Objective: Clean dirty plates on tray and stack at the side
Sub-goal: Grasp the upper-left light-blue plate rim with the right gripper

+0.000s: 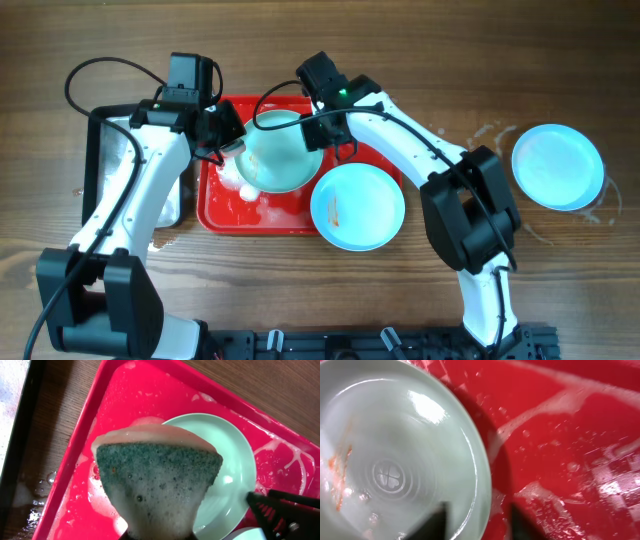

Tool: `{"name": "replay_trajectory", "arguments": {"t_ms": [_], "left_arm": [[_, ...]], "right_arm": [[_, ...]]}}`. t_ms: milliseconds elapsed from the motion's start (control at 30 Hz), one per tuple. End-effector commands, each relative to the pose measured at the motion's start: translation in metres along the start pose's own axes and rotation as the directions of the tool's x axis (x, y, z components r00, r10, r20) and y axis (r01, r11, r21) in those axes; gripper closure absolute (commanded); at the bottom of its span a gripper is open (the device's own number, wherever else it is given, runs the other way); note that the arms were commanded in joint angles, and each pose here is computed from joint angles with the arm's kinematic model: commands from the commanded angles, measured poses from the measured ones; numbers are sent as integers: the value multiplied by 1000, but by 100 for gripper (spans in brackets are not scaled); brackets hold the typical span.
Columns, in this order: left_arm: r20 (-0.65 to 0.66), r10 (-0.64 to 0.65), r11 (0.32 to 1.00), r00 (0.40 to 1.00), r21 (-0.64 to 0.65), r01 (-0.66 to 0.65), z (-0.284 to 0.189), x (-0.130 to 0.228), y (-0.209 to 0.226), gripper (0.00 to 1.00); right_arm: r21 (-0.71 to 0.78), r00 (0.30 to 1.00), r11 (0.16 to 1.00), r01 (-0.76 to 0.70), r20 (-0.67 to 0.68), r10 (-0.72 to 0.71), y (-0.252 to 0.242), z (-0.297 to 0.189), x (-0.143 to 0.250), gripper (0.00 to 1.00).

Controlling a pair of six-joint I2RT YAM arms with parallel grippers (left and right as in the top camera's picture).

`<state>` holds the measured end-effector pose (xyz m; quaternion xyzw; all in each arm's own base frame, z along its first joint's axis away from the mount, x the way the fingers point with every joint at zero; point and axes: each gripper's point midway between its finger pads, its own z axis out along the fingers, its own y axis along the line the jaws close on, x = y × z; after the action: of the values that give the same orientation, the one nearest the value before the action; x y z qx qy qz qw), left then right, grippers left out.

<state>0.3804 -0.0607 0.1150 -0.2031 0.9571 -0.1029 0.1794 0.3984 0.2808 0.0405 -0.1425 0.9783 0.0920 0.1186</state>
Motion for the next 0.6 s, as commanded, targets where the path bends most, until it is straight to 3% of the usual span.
{"name": "replay_trajectory", "arguments": {"t_ms": [0,100,200,367,567], "left_arm": [[-2,18,1000,1000,-16,-18,4,-1,1,96],[-3,18,1000,1000,-16,-18,4,-1,2,96],[-3,18,1000,1000,-16,-18,4,-1,2,96],[-3,18,1000,1000,-17,-18,4,-1,2,96],[-6,17,1000,1000,-19,-18,4,0,2,96]], "right_arm": [[-40,998,998,-52,-26,51,3,-18,-5,33],[-67,997,995,-73,-9,72,-1,-56,-11,39],[-28,986,989,-142,-93,139,-18,-76,12,96],[29,937,975,-222,-270,221,-29,-49,66,96],[13,909,953,-301,-299,291,-29,-18,87,96]]}}
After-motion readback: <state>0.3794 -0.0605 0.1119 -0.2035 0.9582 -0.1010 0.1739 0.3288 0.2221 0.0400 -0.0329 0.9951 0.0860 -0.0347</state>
